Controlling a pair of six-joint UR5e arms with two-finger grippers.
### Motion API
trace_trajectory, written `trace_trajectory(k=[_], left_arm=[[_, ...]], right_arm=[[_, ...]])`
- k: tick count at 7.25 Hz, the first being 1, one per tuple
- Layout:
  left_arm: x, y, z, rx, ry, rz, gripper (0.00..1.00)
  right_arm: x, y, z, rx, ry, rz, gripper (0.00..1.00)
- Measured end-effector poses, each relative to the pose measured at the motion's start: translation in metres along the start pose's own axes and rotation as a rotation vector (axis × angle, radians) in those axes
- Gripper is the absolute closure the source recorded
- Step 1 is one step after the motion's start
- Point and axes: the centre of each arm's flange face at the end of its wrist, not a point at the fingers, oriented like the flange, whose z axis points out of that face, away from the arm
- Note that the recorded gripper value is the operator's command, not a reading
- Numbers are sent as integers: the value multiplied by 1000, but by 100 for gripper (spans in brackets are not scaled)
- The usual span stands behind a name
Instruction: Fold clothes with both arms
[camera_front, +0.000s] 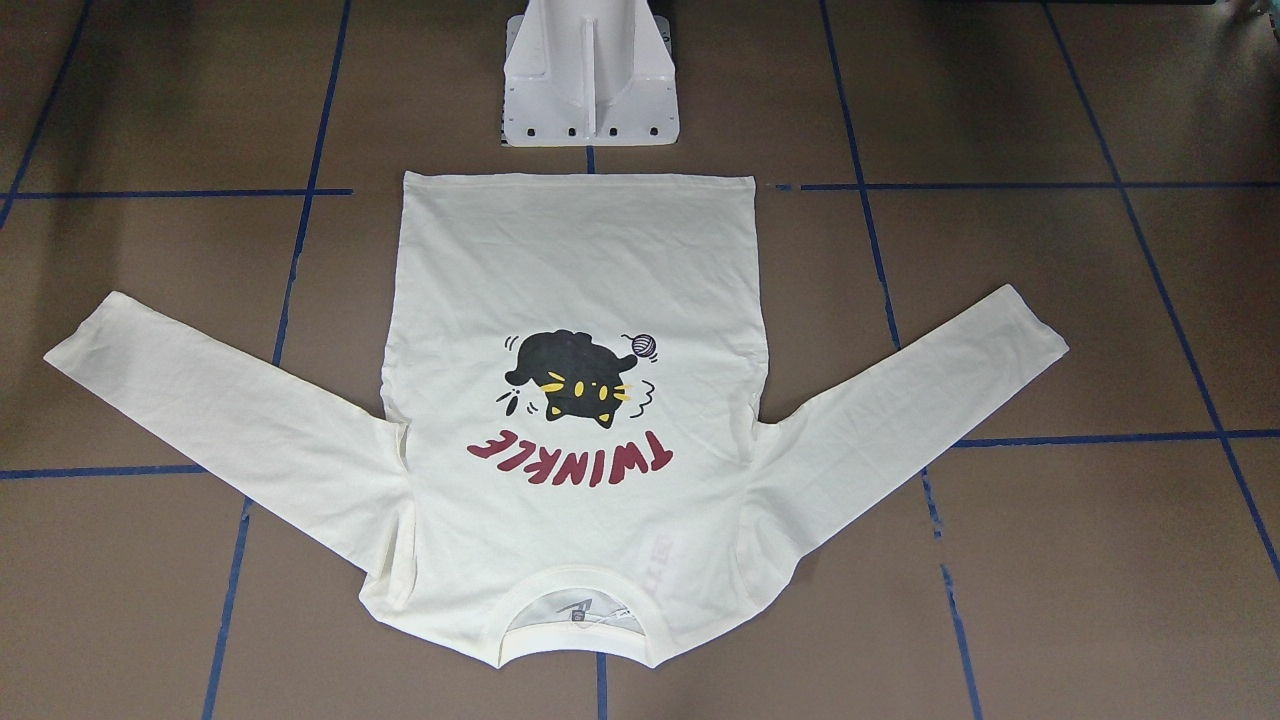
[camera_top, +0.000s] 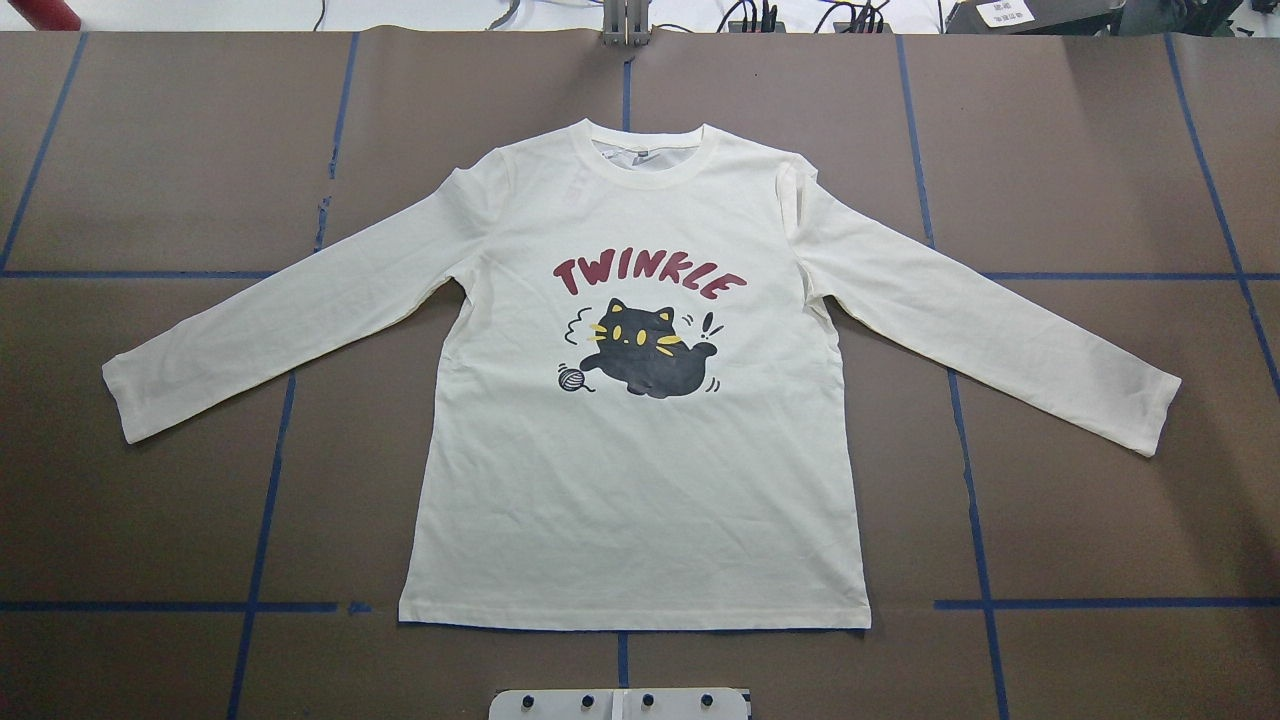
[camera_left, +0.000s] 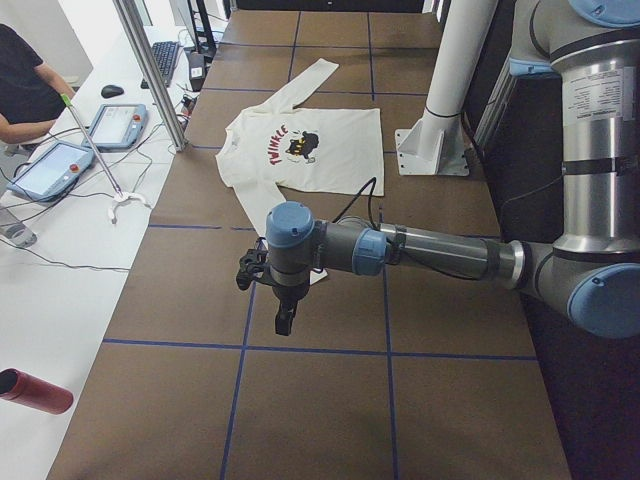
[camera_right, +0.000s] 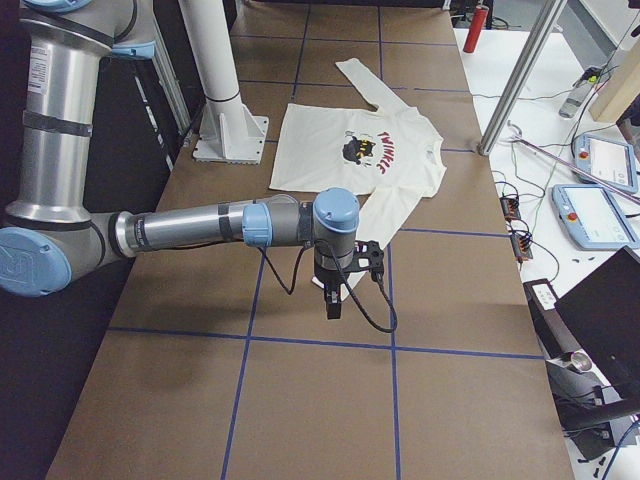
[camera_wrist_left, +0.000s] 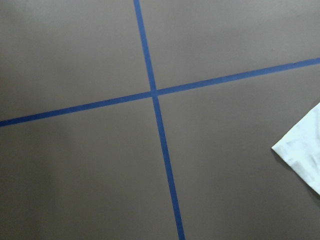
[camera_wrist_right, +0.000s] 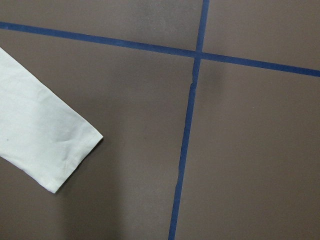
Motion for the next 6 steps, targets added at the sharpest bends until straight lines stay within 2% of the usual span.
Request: trace_trajectory(k=[2, 4, 6], left_arm=[[3, -1, -4, 1, 8, -5, 0], [7, -2, -8, 11, 17, -4, 0], [18, -12, -17, 79, 66, 58, 0]], right_arm=[[-1, 2, 2, -3, -27, 7, 0], [-9, 2, 7, -9, -90, 6, 0], [-47, -8, 43, -44, -142, -93, 0]])
